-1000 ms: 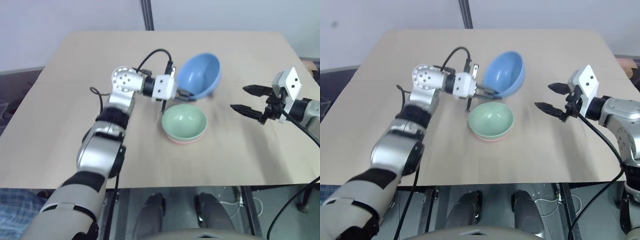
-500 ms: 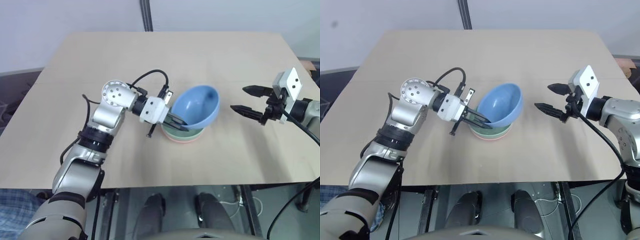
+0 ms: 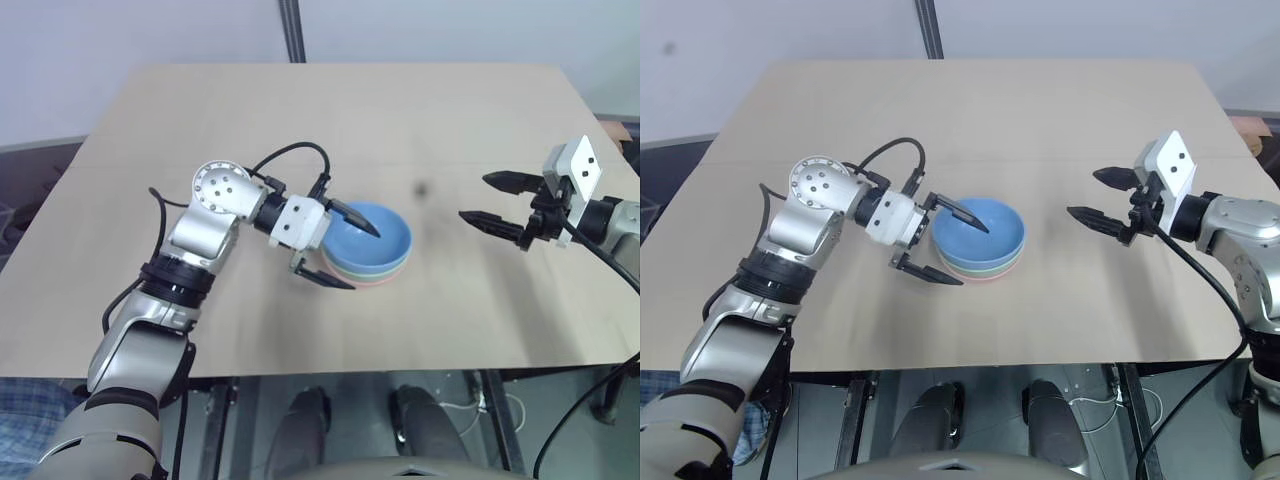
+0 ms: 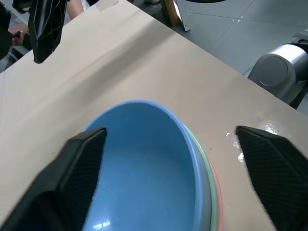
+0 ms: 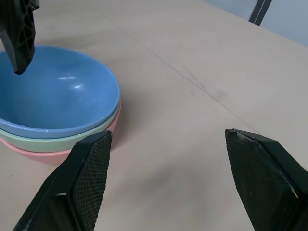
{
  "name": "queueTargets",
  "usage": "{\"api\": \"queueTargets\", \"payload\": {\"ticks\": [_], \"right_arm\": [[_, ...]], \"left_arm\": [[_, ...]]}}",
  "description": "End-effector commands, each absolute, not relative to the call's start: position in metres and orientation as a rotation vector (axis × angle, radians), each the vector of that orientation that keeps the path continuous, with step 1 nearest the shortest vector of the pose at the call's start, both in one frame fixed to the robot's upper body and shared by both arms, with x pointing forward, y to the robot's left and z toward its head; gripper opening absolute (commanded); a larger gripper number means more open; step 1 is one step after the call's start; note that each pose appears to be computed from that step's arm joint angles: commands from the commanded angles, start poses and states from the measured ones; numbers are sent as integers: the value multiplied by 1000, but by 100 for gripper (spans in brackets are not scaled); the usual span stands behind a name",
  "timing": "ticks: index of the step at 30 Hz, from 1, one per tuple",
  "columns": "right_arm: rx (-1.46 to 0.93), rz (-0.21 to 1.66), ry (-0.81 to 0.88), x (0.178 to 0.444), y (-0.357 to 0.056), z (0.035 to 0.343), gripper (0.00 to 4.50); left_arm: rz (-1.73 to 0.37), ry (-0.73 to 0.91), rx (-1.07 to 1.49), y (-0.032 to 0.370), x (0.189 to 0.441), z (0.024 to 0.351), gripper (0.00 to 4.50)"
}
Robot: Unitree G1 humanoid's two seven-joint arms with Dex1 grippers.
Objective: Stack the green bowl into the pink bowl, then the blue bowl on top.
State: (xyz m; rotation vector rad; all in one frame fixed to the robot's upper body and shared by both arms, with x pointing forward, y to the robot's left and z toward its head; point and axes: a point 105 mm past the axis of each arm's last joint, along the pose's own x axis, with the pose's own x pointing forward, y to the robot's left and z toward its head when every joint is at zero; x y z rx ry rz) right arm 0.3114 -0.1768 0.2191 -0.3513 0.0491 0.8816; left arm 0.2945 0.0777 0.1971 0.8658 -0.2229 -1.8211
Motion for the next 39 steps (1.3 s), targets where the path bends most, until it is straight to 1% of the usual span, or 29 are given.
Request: {"api": "queueTargets", "payload": {"ticks": [1, 5, 9, 15, 19, 23, 27, 33, 39], "right_arm": [[-380, 903, -3, 305, -174, 230, 396], [-374, 899, 9, 302, -180, 228, 396], [-365, 866, 10, 301, -194, 220, 396], [-385, 879, -15, 290, -211, 208, 396], [-420, 899, 4, 286, -224, 195, 396], [-425, 947, 43, 279, -231, 184, 396], [-437, 975, 68, 278, -234, 173, 396], [-441, 984, 58, 280, -235, 165, 396], [-429, 1002, 58, 278, -233, 162, 396]], "left_arm": [[-1772, -251, 730, 88, 294, 223, 448], [-1635, -212, 562, 104, 302, 236, 448], [-1437, -147, 519, 130, 308, 230, 448], [-1203, -85, 406, 163, 301, 218, 448], [-1073, -44, 319, 181, 292, 205, 448], [-999, -22, 270, 193, 278, 187, 448], [-980, -10, 242, 191, 268, 174, 448], [-948, 14, 256, 196, 259, 164, 448], [-939, 0, 272, 200, 258, 166, 448]]}}
